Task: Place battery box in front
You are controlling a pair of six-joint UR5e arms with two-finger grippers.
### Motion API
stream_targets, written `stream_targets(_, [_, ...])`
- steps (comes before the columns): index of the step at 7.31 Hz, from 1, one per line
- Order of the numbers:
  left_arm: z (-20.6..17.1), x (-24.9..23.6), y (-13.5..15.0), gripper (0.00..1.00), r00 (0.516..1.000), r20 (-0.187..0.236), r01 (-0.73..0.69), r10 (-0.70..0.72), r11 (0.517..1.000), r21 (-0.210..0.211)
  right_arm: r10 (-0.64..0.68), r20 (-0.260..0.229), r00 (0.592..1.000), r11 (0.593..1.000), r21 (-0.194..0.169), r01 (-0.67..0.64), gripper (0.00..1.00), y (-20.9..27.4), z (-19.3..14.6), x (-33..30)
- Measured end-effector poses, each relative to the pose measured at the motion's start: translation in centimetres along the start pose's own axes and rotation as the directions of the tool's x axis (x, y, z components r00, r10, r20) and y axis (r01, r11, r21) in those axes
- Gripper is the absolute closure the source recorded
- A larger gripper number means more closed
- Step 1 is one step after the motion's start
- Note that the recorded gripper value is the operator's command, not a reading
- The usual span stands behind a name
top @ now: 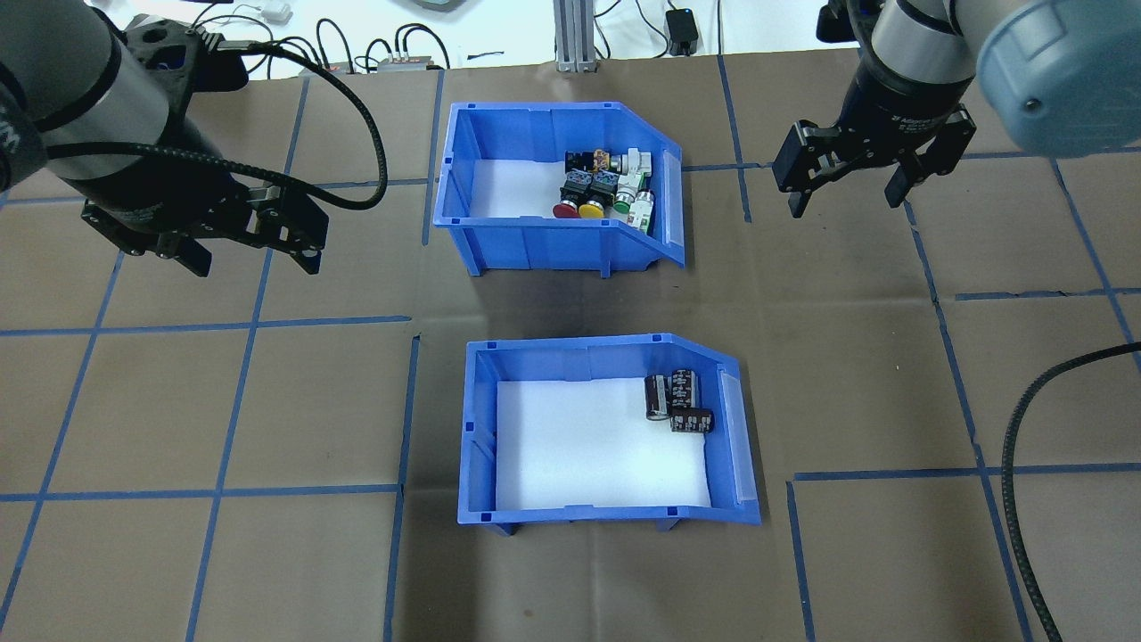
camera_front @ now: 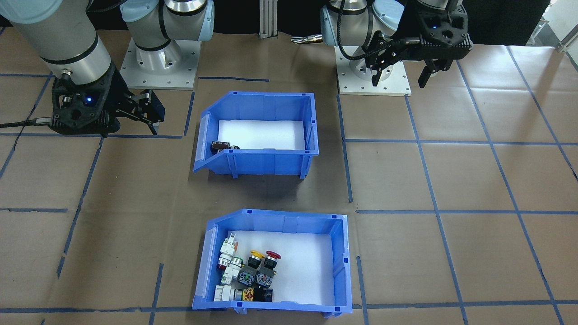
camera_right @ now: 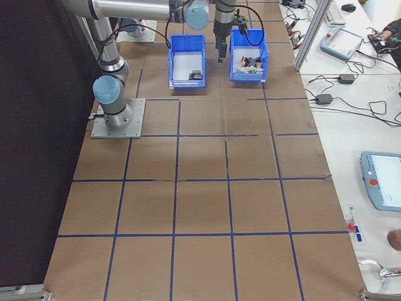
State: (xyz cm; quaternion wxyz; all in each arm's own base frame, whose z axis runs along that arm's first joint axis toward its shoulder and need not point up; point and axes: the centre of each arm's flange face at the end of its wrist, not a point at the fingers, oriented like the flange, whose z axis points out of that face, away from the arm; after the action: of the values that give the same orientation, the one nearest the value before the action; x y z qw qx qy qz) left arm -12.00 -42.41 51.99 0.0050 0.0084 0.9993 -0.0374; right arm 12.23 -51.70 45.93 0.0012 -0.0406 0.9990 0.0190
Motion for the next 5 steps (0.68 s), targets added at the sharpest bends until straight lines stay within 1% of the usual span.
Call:
stream_targets(1, [0.1,0.0,0.2,0.0,1.0,0.002,0.005,-0.005,1.0,0.015,-0.003,0.001,1.0,1.0,-0.003,0.003,0.0,-0.1,0.0,0.0])
stream_targets(3, [0.7,-0.1,0.2,0.0,1.0,0.003,0.025,-0.025,1.0,0.007,-0.007,0.004,1.0,1.0,-0.013,0.007,0.0,-0.2,0.1,0.0])
stream_targets(4, [1.1,0.0,0.5,0.0,0.997,0.003,0.071,-0.071,0.997,-0.002,-0.01,0.005,1.0,1.0,-0.017,0.01,0.0,-0.2,0.2,0.0])
stream_targets(5, [2.0,0.0,1.1,0.0,0.987,0.005,0.16,-0.16,0.987,-0.02,-0.016,0.006,1.0,1.0,-0.016,0.016,0.0,-0.4,0.4,0.0])
